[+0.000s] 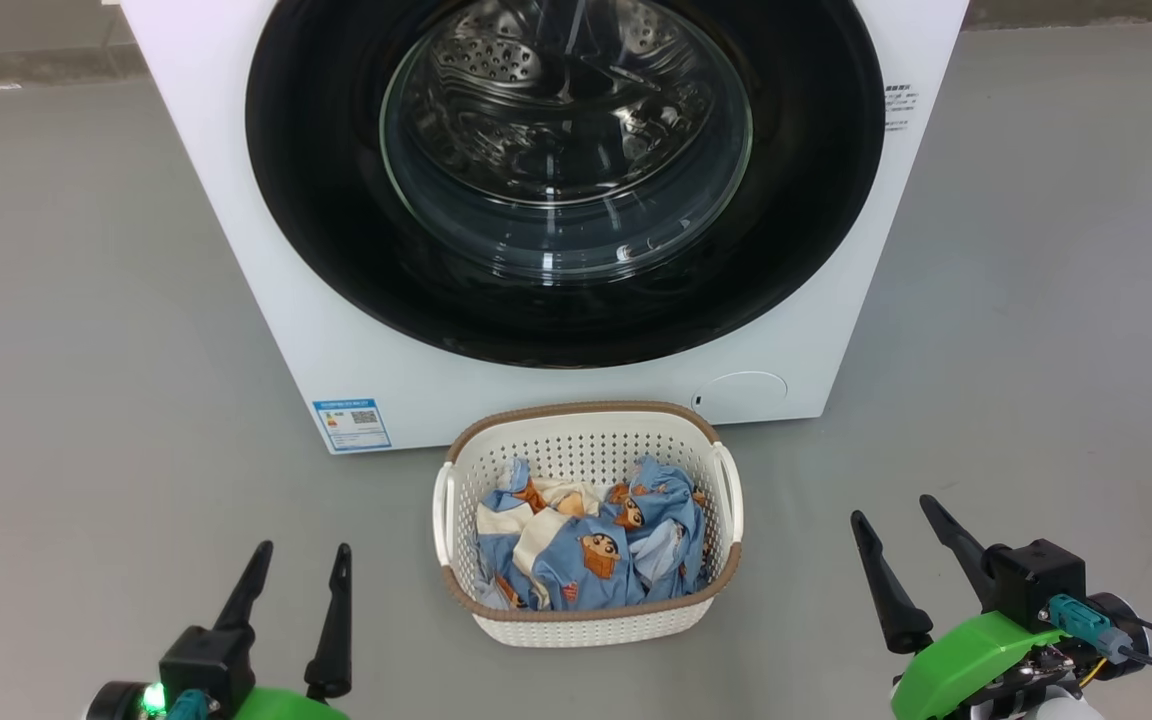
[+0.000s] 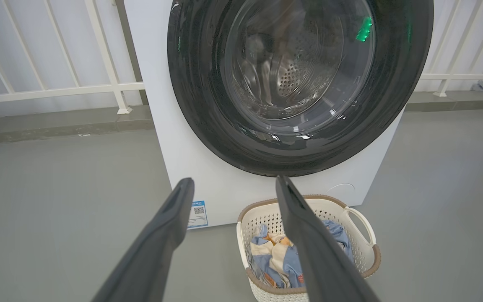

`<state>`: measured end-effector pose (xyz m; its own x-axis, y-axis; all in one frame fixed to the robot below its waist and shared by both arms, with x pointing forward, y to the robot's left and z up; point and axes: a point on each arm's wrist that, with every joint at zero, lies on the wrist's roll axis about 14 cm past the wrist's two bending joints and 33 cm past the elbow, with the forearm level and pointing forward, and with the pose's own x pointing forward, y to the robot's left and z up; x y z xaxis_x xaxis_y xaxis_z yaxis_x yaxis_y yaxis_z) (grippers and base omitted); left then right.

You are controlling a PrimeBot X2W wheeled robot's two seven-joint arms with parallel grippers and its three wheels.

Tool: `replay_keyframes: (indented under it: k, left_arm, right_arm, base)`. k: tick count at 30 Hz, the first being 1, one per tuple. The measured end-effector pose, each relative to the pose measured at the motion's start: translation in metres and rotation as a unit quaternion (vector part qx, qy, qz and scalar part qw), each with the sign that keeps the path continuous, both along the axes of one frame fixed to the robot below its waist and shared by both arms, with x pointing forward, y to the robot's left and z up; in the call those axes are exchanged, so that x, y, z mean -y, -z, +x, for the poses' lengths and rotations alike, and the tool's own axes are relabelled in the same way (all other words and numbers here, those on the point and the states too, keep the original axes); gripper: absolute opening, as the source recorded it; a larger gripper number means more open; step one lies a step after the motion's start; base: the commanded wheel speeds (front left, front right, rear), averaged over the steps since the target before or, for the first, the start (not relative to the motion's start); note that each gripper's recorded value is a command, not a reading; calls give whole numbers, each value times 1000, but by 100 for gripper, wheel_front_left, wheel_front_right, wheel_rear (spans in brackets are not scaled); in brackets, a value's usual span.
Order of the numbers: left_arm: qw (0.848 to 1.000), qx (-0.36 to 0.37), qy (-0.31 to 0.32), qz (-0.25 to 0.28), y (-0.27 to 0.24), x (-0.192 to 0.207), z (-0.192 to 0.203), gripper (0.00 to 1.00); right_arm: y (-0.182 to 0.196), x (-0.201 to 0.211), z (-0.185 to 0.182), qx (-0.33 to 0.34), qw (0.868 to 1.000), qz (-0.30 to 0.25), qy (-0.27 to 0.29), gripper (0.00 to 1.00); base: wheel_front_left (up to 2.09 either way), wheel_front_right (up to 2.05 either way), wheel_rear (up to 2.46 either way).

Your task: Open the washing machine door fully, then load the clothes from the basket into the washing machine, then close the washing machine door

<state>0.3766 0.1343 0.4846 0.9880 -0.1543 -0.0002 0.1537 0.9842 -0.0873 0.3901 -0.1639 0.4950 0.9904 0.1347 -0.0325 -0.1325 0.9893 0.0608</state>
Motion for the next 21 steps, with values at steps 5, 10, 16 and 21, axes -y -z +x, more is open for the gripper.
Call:
replay_keyframes:
  k: [5, 10, 16, 21]
  left_arm:
    - [1000, 0, 1, 0, 0, 0, 0, 100]
    - [1000, -1, -2, 2, 0, 0, 0, 100]
    - [1000, -3, -2, 4, 2, -1, 1, 100]
    - [1000, -4, -2, 4, 3, -1, 1, 100]
  right_arm:
    - [0, 0, 0, 0, 1000, 0, 0, 100]
    - [0, 0, 0, 0, 1000, 1, 0, 100]
    - [1, -1, 1, -2, 1000, 6, 0, 100]
    - [1, -1, 2, -2, 1000, 6, 1, 100]
  base:
    - [2, 2, -4]
    - [33, 33, -65]
    - [72, 72, -143]
    - [110, 110, -221]
